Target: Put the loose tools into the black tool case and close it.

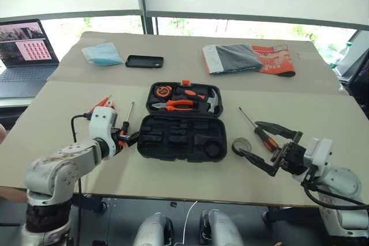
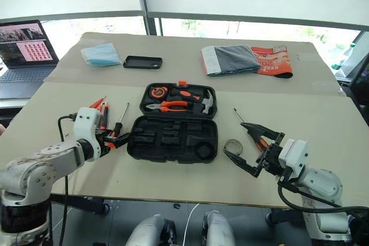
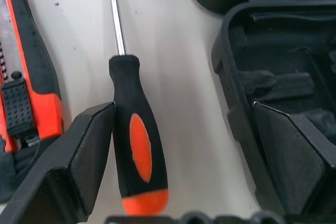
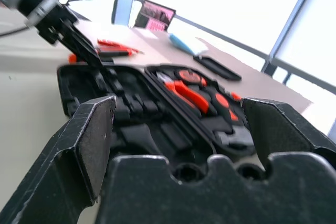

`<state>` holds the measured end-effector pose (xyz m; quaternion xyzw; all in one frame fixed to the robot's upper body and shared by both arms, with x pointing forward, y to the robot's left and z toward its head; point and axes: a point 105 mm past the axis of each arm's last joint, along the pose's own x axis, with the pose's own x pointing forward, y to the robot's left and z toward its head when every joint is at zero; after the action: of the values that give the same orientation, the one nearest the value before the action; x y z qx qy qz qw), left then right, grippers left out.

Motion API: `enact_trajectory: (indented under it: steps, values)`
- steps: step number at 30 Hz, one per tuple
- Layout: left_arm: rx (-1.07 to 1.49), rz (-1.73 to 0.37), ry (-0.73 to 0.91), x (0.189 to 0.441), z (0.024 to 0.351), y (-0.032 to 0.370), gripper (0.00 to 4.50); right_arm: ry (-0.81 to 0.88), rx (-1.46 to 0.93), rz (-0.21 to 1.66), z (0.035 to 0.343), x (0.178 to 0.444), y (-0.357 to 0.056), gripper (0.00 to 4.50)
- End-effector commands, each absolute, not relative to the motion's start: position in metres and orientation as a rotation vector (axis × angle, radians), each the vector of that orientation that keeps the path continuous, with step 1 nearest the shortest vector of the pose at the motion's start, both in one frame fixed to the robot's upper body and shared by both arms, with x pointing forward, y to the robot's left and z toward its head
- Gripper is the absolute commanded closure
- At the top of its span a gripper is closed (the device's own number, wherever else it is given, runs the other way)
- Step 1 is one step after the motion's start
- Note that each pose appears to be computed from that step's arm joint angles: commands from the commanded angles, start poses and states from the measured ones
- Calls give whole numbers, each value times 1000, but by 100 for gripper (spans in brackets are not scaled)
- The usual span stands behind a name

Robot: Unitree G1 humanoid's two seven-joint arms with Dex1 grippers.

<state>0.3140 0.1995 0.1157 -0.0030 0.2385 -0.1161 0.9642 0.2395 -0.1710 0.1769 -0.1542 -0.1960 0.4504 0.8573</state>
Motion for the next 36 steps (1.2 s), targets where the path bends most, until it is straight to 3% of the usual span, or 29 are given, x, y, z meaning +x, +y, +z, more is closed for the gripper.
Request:
enact_trajectory:
  steps: [1,6,15,24,27,36]
  values:
    - [0,-163,509,319,107,207,7,-488,-336,1023,200,230,-159,8]
    - [-44,-149,481,320,110,210,7,-490,-342,1076,206,230,-148,8]
    - [-134,-200,272,321,150,213,7,-455,-344,1081,204,236,-146,8]
    - [-42,-144,396,316,118,212,7,-445,-334,1090,205,238,-145,8]
    - [-49,-160,391,317,118,206,67,-437,-332,1080,204,237,-147,0]
    - [-33,-140,424,321,113,202,67,-433,-327,1069,204,236,-146,0]
